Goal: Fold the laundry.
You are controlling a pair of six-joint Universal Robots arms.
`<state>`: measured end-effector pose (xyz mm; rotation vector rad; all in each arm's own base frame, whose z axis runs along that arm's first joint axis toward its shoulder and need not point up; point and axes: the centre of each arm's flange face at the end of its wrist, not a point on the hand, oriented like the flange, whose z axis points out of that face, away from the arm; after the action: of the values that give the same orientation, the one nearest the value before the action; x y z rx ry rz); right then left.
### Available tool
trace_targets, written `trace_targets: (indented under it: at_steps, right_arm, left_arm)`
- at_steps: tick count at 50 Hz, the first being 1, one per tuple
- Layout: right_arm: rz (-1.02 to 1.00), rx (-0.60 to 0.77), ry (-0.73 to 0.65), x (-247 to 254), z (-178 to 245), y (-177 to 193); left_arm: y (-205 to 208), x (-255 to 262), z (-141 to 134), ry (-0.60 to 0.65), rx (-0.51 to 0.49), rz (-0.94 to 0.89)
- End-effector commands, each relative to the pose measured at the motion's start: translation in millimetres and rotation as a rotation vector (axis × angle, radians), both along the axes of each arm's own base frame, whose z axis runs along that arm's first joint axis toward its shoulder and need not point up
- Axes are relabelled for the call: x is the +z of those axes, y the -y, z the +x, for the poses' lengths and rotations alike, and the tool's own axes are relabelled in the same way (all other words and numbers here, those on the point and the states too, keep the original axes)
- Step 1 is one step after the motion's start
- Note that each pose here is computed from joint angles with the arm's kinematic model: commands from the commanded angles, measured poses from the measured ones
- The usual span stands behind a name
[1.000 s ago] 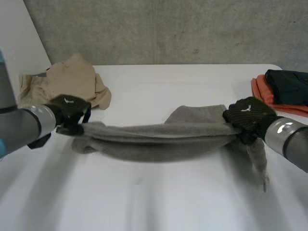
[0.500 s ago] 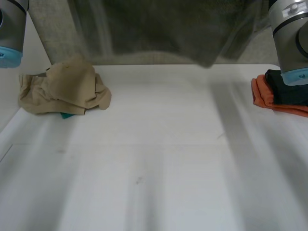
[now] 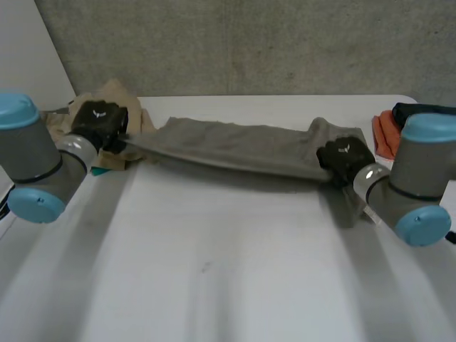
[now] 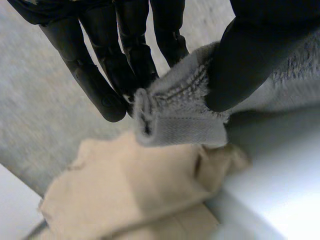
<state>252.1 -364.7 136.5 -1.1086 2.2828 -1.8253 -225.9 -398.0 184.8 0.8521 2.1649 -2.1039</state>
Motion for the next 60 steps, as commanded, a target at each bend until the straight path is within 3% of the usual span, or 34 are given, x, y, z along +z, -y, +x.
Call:
trace_targets:
  at_steps: [1,9,19,27,38,47,54,60]
  right_arm:
    - [0.02,-0.149,-0.019,-7.5,-20.5,-1.1]
    - [0.031,-0.269,-0.019,3.3,-37.7,-12.2]
    - [0.006,-0.242,-0.068,15.8,-50.2,-23.5]
    - [0.003,-0.209,-0.109,25.9,-59.1,-33.3]
    - [0.089,0.006,-0.301,37.2,-80.9,-70.6]
    - [0.402,0.164,-0.522,44.6,-116.8,-113.5]
    - [0.375,0.15,-0.478,46.3,-113.4,-93.1]
    - [0.287,0.058,-0.332,46.2,-99.5,-52.4]
  left_arm:
    - [-1.5,-4.8,11.0,0.015,0.023,0.023]
    - [-5.9,-0.2,18.2,0.019,0.037,0.031]
    - [-24.8,1.2,21.6,0.043,0.036,0.086]
    - [-48.2,2.6,26.2,0.138,0.026,0.133]
    - [-102.6,7.0,47.0,0.295,0.026,0.308]
    - [-177.8,-0.8,65.3,0.496,-0.098,0.627]
    - [-170.1,6.3,57.1,0.536,-0.154,0.571]
    - [-131.0,27.0,32.0,0.455,-0.104,0.417]
